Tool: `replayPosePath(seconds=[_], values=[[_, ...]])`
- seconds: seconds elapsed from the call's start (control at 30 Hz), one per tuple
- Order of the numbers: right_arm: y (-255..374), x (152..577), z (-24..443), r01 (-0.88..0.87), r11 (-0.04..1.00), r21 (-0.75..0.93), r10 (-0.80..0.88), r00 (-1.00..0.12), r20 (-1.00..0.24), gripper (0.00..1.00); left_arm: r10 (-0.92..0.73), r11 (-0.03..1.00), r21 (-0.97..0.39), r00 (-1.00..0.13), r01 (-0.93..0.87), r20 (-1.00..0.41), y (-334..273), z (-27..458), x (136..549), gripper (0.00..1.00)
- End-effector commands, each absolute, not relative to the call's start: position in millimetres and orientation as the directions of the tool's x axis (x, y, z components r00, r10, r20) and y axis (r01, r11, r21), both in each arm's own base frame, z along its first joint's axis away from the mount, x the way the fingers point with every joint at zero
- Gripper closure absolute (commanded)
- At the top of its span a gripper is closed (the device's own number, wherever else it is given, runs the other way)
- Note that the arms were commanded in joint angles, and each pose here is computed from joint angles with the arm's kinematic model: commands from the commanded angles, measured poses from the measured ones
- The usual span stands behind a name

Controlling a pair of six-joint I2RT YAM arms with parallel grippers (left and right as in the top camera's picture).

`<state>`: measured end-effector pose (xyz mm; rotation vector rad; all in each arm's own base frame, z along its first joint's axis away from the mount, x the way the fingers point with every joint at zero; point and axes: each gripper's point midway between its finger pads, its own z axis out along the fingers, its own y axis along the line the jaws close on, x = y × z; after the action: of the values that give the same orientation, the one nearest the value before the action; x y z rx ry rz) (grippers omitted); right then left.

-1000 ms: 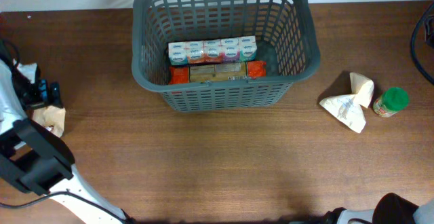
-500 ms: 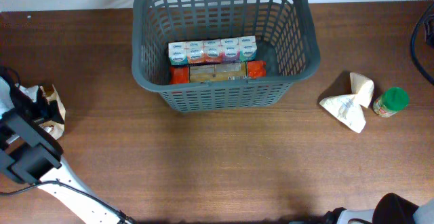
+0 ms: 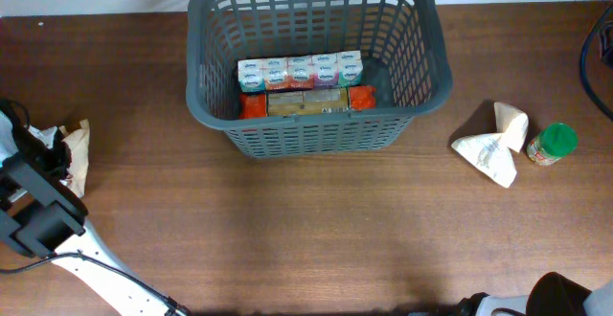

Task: Pack container
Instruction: 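Grasp the crumpled brown paper bag with the left gripper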

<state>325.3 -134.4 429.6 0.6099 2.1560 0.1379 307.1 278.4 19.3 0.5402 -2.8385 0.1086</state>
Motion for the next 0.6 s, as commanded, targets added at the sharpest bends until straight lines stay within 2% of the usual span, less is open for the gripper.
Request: replayPosePath(seconds=[0.0, 0.07, 0.13, 0.23, 0.37, 0.47, 0.5, 0.57], values=[[-138.4, 324.8, 429.8, 0.388, 0.870, 0.303, 0.475, -0.498, -0.726, 0.01, -0.368, 0.924, -0.016, -0.898, -0.383, 0.242, 279.9, 38.4, 318.2, 0.98], [-138.4, 324.8, 429.8, 0.388, 0.870, 0.303, 0.475, -0.498, -0.726, 0.01, -0.384, 0.921, 0.004, -0.904, -0.390, 0.187, 280.1, 73.7, 332.0, 0.98], [-138.4, 324.8, 429.8, 0.388, 0.870, 0.303, 0.475, -0.498, -0.726, 0.01, -0.415, 0.910, 0.030, -0.908, -0.414, 0.060, 284.0, 108.3, 354.9, 0.99], [-138.4, 324.8, 429.8, 0.388, 0.870, 0.303, 0.475, -0.498, -0.726, 0.02, -0.373, 0.925, 0.027, -0.920, -0.379, -0.122, 270.5, 165.1, 382.4, 0.98], [-138.4, 324.8, 429.8, 0.388, 0.870, 0.303, 0.475, -0.498, -0.726, 0.01, -0.243, 0.949, 0.092, -0.886, -0.301, -0.395, 238.8, 260.8, 412.3, 0.98], [-138.4, 324.8, 429.8, 0.388, 0.870, 0.303, 0.475, -0.498, -0.726, 0.01, -0.086, 0.963, 0.158, -0.807, -0.217, -0.584, 199.6, 337.9, 424.2, 0.98], [-138.4, 324.8, 429.8, 0.388, 0.870, 0.303, 0.475, -0.498, -0.726, 0.01, 0.024, 0.967, 0.204, -0.740, -0.155, -0.673, 168.3, 380.9, 426.3, 0.98], [-138.4, 324.8, 429.8, 0.388, 0.870, 0.303, 0.475, -0.498, -0.726, 0.01, 0.116, 0.965, 0.239, -0.643, -0.107, -0.757, 133.7, 424.2, 426.1, 0.98]])
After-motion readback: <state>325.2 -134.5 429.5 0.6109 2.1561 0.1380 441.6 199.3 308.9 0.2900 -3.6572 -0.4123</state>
